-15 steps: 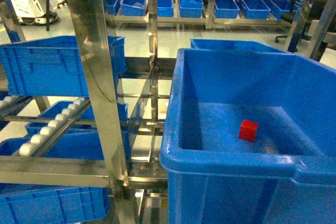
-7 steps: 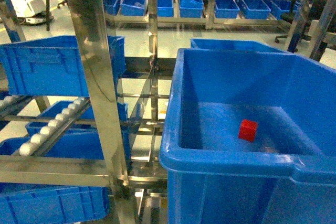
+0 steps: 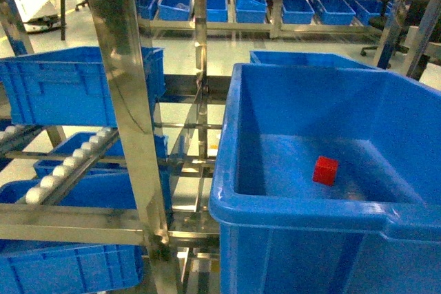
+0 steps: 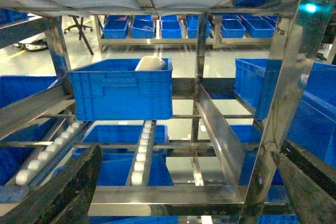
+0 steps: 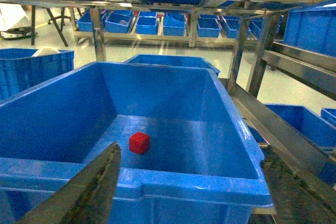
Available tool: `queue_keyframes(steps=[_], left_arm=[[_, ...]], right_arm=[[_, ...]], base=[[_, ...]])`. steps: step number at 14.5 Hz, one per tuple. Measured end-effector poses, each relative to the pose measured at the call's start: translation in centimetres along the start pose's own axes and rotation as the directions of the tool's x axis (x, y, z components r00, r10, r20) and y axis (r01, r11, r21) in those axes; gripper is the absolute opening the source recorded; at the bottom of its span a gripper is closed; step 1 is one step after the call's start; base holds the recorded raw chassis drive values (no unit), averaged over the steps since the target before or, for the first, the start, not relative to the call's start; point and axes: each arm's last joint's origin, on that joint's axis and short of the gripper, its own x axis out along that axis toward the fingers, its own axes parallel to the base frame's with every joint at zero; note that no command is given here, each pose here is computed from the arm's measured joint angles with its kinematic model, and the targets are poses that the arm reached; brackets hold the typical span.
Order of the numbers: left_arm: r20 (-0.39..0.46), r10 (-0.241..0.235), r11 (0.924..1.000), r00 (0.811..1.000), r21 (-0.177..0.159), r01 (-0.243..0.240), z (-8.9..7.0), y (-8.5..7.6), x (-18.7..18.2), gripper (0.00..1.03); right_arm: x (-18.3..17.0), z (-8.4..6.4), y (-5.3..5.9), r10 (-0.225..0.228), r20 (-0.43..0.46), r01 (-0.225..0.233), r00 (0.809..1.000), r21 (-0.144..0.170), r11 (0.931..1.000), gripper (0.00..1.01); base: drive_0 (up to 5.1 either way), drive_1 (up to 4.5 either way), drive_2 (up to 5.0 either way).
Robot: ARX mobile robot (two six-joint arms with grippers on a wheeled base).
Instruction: Place magnetic block on left shelf second layer
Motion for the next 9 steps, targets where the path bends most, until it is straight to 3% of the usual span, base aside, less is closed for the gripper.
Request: queue_keyframes(steps=[2,9], left_arm=[[0.0,0.0,1.0,1.0,0.0,0.0,0.0,0.0,0.0,0.98],[0.0,0.0,1.0,1.0,0.0,0.0,0.01,0.0,0.0,0.98]], right_arm=[[0.0,0.0,0.0,0.0,0.0,0.0,1.0,0.0,1.0,1.0],[0.0,0.0,0.0,0.0,0.0,0.0,1.0,0.001,1.0,0.98]], base=[[0.0,0.0,0.0],[0.0,0.0,0.0]])
